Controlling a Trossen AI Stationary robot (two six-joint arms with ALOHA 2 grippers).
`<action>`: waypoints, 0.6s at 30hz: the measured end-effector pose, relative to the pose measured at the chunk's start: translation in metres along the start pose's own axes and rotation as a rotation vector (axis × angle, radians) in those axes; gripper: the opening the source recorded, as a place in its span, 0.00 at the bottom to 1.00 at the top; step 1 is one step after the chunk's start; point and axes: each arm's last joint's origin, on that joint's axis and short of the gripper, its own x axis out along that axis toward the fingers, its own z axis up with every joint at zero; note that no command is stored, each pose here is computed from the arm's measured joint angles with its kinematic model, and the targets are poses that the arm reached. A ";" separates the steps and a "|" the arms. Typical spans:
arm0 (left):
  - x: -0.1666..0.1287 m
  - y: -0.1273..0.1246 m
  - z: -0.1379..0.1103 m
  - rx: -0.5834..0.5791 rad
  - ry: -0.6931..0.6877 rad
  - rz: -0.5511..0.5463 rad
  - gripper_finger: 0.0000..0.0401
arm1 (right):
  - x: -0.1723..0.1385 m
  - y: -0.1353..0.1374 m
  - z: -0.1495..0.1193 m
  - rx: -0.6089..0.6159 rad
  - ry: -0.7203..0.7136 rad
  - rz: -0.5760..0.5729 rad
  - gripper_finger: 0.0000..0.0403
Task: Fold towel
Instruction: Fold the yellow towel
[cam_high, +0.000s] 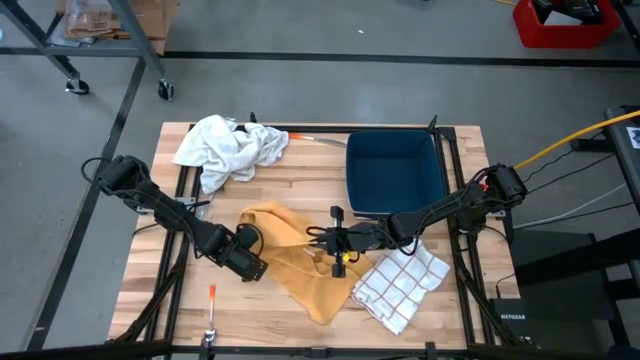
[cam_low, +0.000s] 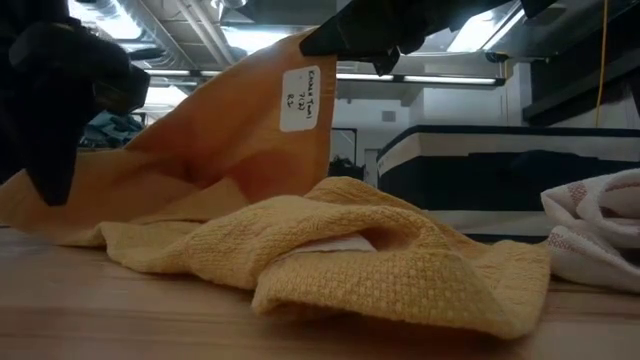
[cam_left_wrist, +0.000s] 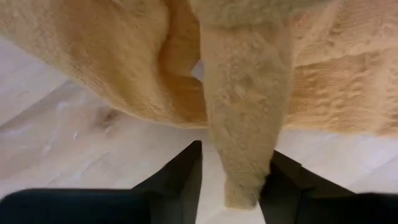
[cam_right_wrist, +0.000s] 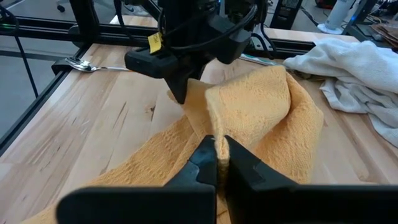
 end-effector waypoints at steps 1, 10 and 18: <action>0.000 0.000 0.000 -0.001 0.003 -0.004 0.27 | 0.000 0.000 0.000 0.000 -0.003 -0.002 0.02; -0.013 -0.003 0.002 0.043 0.025 -0.048 0.02 | 0.000 -0.002 0.023 -0.040 -0.072 -0.089 0.02; -0.060 0.002 0.013 0.092 -0.070 -0.008 0.00 | -0.009 -0.006 0.076 -0.159 0.014 -0.257 0.02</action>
